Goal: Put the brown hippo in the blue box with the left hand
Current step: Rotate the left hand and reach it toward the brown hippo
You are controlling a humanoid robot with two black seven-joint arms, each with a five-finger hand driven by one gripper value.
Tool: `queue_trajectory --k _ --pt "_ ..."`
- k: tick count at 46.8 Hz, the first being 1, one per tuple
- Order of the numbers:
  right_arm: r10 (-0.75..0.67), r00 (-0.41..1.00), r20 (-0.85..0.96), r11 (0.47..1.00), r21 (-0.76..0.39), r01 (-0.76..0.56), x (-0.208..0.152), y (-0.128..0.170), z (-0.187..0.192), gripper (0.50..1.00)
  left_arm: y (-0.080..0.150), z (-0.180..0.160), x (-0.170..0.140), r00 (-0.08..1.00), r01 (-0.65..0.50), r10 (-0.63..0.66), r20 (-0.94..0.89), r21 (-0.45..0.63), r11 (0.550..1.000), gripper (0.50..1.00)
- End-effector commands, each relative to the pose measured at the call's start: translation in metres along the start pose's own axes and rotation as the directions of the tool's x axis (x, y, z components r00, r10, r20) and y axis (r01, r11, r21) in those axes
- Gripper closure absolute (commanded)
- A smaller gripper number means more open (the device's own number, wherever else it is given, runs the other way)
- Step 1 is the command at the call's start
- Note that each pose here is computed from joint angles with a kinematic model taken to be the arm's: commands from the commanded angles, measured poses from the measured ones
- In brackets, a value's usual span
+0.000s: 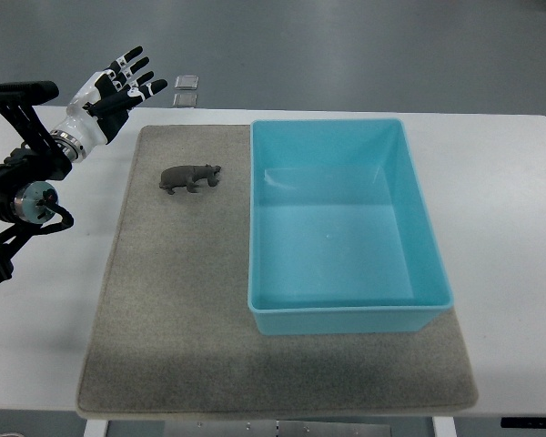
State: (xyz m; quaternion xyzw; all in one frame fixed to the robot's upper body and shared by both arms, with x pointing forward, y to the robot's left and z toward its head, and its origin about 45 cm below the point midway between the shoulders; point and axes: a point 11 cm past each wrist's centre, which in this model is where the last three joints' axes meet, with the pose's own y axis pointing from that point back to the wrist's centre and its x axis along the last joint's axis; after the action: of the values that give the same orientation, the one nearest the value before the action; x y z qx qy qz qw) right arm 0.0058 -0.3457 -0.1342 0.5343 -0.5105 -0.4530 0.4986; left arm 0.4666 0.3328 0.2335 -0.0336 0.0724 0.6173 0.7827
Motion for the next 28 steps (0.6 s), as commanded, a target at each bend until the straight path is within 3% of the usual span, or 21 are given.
queue_trajectory --k 1,17,28 --pt "0.0 1.0 0.0 1.0 0.0 0.0 0.0 0.0 0.0 0.564 0.0 -0.001 -0.003 0.997 0.029 -0.03 0.072 0.014 0.999 0.514" --pt "-0.001 1.0 0.0 1.0 0.0 0.001 0.0 0.0 0.0 0.564 0.005 0.013 -0.006 0.925 0.151 -0.166 0.343 0.069 0.986 0.519" --pt "0.0 1.0 0.0 1.0 0.0 0.0 0.0 0.0 0.0 0.564 0.005 0.021 -0.01 0.896 0.21 -0.231 0.378 0.096 0.973 0.504"
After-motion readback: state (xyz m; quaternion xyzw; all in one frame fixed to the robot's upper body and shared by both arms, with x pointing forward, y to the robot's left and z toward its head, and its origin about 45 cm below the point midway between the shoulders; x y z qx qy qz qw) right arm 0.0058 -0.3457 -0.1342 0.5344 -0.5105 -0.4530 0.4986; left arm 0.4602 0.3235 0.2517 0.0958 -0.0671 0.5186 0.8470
